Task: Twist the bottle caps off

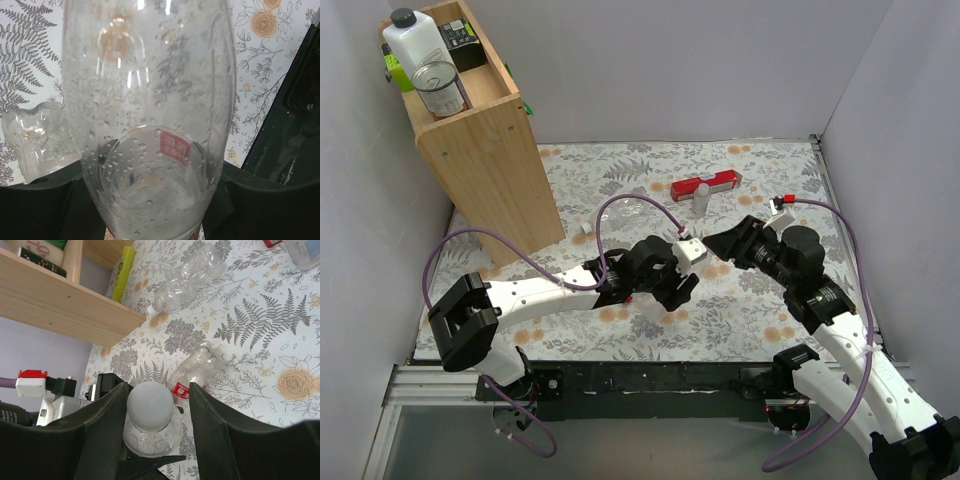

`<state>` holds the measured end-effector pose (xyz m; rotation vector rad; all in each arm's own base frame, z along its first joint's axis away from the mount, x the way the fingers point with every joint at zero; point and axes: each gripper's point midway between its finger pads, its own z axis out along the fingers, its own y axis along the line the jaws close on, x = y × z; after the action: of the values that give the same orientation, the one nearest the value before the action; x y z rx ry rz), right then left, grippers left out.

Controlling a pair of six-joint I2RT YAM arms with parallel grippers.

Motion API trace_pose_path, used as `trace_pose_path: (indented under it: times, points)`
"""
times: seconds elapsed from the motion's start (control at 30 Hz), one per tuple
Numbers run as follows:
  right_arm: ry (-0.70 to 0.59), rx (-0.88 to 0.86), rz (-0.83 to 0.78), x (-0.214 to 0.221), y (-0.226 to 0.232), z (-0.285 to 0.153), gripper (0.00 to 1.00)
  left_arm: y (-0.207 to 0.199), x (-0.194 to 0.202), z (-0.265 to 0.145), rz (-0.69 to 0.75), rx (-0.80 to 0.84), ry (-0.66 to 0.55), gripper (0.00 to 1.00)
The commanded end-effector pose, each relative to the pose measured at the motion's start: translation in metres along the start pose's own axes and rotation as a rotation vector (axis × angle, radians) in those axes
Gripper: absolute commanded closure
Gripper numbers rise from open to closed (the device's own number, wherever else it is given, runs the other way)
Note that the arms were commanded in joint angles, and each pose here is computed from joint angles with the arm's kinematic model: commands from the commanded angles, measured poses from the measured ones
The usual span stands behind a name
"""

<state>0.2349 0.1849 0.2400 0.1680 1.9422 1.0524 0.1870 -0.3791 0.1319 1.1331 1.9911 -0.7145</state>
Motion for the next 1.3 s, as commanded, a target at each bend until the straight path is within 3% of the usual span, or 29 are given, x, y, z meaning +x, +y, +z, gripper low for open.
trace_pose_path:
  times: [0.0, 0.13, 0.27, 0.33, 0.53, 0.67, 0.83, 1.03, 1.27]
  points:
    - [-0.047, -0.072, -0.016, -0.018, 0.025, -0.002, 0.44, 0.000, -0.019, -0.003, 0.027, -0.021, -0.039, 0.65]
    - [-0.036, -0.085, -0.015, -0.015, 0.026, 0.000, 0.58, 0.000, -0.019, -0.004, 0.029, -0.022, -0.041, 0.65]
    - [-0.030, -0.105, -0.019, -0.009, 0.024, 0.001, 0.90, -0.006, -0.021, -0.005, 0.026, 0.010, -0.047, 0.65]
    - [-0.034, -0.137, -0.043, -0.009, 0.028, 0.001, 0.99, -0.013, -0.024, -0.008, 0.027, 0.051, -0.057, 0.65]
    - [-0.011, -0.242, -0.183, -0.009, 0.047, -0.005, 0.99, -0.036, -0.044, -0.031, 0.030, 0.263, -0.142, 0.64]
    - [-0.019, -0.342, -0.306, -0.015, 0.070, -0.014, 0.99, -0.058, -0.053, -0.056, 0.050, 0.501, -0.180, 0.63]
    - [0.088, -0.530, -0.404, -0.002, 0.100, -0.025, 0.99, -0.078, -0.060, -0.100, 0.066, 0.810, -0.215, 0.63]
    - [0.163, -0.727, -0.483, 0.008, 0.127, -0.042, 0.99, -0.083, -0.058, -0.114, 0.061, 0.931, -0.195, 0.63]
    - [0.095, -0.693, -0.561, -0.003, 0.127, -0.043, 0.99, -0.085, -0.058, -0.118, 0.055, 0.976, -0.193, 0.63]
